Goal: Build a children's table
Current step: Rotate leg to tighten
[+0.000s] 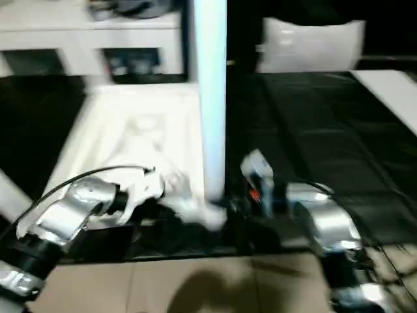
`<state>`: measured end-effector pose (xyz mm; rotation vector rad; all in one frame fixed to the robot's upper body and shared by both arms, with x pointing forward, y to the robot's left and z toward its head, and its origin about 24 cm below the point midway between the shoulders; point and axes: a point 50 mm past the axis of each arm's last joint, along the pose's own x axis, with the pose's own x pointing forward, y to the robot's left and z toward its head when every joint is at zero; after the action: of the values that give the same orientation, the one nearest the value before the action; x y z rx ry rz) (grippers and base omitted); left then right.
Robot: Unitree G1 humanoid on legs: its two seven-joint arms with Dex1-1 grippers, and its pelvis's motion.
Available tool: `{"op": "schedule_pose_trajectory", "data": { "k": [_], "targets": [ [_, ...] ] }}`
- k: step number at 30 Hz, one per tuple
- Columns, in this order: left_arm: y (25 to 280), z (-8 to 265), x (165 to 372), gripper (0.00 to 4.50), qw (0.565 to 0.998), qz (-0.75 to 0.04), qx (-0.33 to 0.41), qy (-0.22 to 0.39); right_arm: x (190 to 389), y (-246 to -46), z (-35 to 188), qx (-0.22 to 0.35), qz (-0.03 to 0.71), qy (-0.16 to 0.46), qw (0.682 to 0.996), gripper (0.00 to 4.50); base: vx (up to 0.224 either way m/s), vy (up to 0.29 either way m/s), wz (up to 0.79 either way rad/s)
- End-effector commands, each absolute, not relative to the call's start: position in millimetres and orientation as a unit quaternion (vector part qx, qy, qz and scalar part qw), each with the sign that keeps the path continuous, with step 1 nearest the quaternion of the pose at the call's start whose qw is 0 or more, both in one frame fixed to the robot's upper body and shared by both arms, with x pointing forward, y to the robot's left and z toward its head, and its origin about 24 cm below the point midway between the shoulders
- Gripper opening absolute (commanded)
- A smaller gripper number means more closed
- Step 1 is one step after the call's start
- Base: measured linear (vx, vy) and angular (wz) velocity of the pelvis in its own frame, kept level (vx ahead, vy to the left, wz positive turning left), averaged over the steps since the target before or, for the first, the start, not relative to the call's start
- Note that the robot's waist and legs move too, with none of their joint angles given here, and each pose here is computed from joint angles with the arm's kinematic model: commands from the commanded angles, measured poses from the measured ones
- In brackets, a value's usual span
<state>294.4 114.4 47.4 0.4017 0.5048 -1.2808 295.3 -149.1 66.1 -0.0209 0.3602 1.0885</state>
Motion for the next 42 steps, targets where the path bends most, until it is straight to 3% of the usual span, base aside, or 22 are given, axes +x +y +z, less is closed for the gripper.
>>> {"op": "schedule_pose_trajectory", "data": {
  "k": [1,3,8,9,10,15,20,24,25,28,29,32,35,38,42],
  "targets": [
    [87.2,59.1,293.9,0.0,0.757,-0.603,0.169,0.185,301.9,-132.3,60.1,-0.018,0.48,0.184,0.858,1.98,0.0,0.0,0.0],
    [79.0,61.0,301.4,0.0,0.796,-0.559,0.147,0.179,309.6,-121.5,54.9,-0.009,0.4,0.194,0.896,1.96,0.0,0.0,0.0],
    [70.4,62.2,311.8,0.0,0.837,-0.495,0.153,0.175,321.3,-108.0,48.8,0.008,0.29,0.186,0.939,1.96,0.0,0.0,0.0],
    [70.4,62.2,311.8,0.0,0.837,-0.495,0.153,0.175,321.3,-107.9,48.8,0.008,0.29,0.186,0.939,1.96,0.0,0.0,0.0],
    [68.7,62.4,312.5,0.0,0.84,-0.49,0.153,0.175,322.6,-106.1,49.1,0.019,0.283,0.179,0.942,2.5,0.0,0.0,0.0],
    [69.3,61.9,310.4,0.0,0.833,-0.499,0.161,0.176,314.6,-100.7,55.2,0.039,0.334,0.148,0.93,2.97,0.0,0.0,0.0],
    [83.9,59.5,310.1,0.0,0.822,-0.514,0.179,0.168,311.2,-118.8,64.7,0.027,0.383,0.123,0.915,3.41,0.0,0.0,0.0],
    [97.3,57.6,308.2,0.0,0.801,-0.54,0.195,0.171,305.2,-139.3,72.0,0.004,0.446,0.117,0.887,3.61,0.0,0.0,0.0],
    [98.4,57.6,307.8,0.0,0.798,-0.544,0.197,0.171,304.1,-140.8,72.4,0.0,0.453,0.117,0.884,3.86,0.0,0.0,0.0],
    [100.9,57.3,305.9,0.0,0.787,-0.558,0.202,0.17,300.5,-144.9,73.3,-0.009,0.477,0.121,0.871,4.02,0.0,0.0,0.0],
    [103.9,58.0,300.1,0.0,0.755,-0.599,0.215,0.158,294.8,-153.0,74.8,-0.025,0.517,0.129,0.846,4.14,0.0,0.0,0.0],
    [107.1,58.4,293.7,0.0,0.722,-0.636,0.224,0.156,289.2,-160.7,74.9,-0.055,0.556,0.141,0.817,4.41,0.0,0.0,0.0],
    [111.3,58.4,285.6,0.0,0.68,-0.676,0.233,0.161,278.8,-165.5,76.6,-0.069,0.617,0.148,0.77,4.46,0.0,0.0,0.0],
    [113.4,58.5,282.1,0.0,0.657,-0.696,0.239,0.165,276.3,-167.6,77.1,-0.064,0.641,0.155,0.749,4.46,0.0,0.0,0.0],
    [114.7,59.7,278.8,0.0,0.632,-0.717,0.242,0.164,272.4,-168.4,78.0,-0.045,0.675,0.168,0.717,4.12,0.0,0.0,0.0]
  ]
}}
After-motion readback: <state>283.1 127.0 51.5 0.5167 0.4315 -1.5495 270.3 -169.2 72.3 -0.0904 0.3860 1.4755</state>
